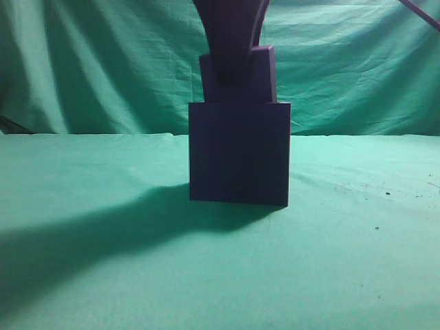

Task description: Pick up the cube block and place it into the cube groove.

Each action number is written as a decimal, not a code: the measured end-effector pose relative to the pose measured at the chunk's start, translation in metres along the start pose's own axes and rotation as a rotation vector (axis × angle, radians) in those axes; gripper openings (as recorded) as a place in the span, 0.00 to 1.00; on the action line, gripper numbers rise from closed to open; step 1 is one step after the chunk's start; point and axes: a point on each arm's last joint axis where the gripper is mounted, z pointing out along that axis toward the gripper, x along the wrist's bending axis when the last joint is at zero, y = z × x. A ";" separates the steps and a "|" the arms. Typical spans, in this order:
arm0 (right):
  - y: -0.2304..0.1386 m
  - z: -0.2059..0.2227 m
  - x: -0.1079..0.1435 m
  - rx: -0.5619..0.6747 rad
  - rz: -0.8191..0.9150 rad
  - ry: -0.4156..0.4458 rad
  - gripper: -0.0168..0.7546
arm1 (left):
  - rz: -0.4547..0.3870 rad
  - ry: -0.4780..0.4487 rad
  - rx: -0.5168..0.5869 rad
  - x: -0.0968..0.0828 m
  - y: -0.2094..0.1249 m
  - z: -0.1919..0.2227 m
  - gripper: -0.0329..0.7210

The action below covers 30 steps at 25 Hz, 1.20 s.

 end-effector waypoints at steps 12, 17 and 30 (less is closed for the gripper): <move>-0.017 -0.023 -0.013 0.098 0.121 -0.149 0.72 | 0.000 0.000 0.000 0.000 0.000 0.000 0.04; -0.024 -0.063 -0.008 -0.026 0.223 -0.121 0.42 | 0.000 0.000 0.000 0.000 0.000 0.000 0.04; -0.092 -0.189 0.017 -0.410 0.626 -0.050 0.02 | 0.000 0.000 0.000 0.000 0.000 0.000 0.04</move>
